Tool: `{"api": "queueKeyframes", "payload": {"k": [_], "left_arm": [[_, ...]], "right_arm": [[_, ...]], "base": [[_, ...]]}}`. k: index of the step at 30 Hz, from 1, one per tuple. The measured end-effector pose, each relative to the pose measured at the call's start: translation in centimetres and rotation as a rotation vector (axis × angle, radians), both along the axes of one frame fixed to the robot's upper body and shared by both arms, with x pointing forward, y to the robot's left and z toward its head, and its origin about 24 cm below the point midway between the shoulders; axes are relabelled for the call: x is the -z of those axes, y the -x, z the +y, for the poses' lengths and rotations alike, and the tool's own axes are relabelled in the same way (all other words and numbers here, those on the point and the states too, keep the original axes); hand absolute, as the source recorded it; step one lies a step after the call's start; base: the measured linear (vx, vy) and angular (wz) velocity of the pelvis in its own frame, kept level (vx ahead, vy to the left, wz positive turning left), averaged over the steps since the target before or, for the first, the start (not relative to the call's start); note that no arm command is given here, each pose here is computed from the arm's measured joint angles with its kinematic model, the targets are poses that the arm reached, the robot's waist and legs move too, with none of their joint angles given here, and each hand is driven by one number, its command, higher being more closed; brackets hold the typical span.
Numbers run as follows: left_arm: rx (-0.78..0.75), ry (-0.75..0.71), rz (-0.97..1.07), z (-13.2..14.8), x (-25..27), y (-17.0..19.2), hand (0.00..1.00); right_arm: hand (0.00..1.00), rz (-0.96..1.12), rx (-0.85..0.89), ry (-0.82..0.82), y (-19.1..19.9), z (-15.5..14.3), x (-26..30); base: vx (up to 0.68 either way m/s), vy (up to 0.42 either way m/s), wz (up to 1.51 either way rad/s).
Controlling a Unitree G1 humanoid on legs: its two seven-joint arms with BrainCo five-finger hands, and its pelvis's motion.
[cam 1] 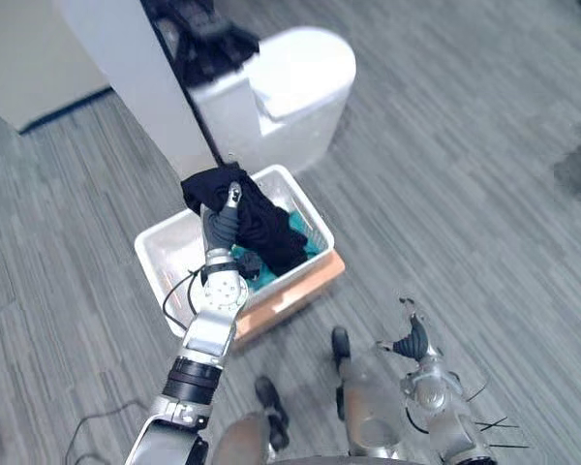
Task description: Tidy the bed and pick cloth on bed and put in laundry
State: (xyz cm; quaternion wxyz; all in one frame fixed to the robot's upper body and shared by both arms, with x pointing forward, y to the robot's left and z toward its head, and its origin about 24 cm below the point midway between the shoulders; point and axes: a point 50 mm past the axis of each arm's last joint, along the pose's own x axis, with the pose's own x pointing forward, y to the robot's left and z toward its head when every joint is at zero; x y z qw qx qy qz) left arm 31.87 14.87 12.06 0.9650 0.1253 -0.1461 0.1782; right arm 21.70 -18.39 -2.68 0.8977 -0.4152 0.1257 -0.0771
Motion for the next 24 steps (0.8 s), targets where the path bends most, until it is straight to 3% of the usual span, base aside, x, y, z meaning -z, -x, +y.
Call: {"api": "queueKeyframes", "payload": {"k": [4,5,14,24], "left_arm": [[-0.113,-0.050,-0.008,2.3,-0.6,-1.1,1.00],[-0.139,-0.052,0.016,2.8,-0.2,-1.4,0.00],[-0.198,-0.063,0.115,4.3,2.3,-1.0,0.00],[-0.187,0.009,0.374,5.2,10.3,5.9,0.00]], "right_arm": [[0.00,-0.015,0.013,-0.039,-0.2,0.7,0.1],[0.00,0.005,0.019,-0.043,0.0,0.7,0.5],[0.00,0.038,0.020,-0.057,-0.1,0.9,1.3],[0.00,0.151,0.018,-0.062,0.8,0.0,3.0]], "base": [[0.04,0.032,-0.15],[0.04,0.032,0.00],[0.00,0.017,0.04],[0.03,-0.014,0.06]]}}
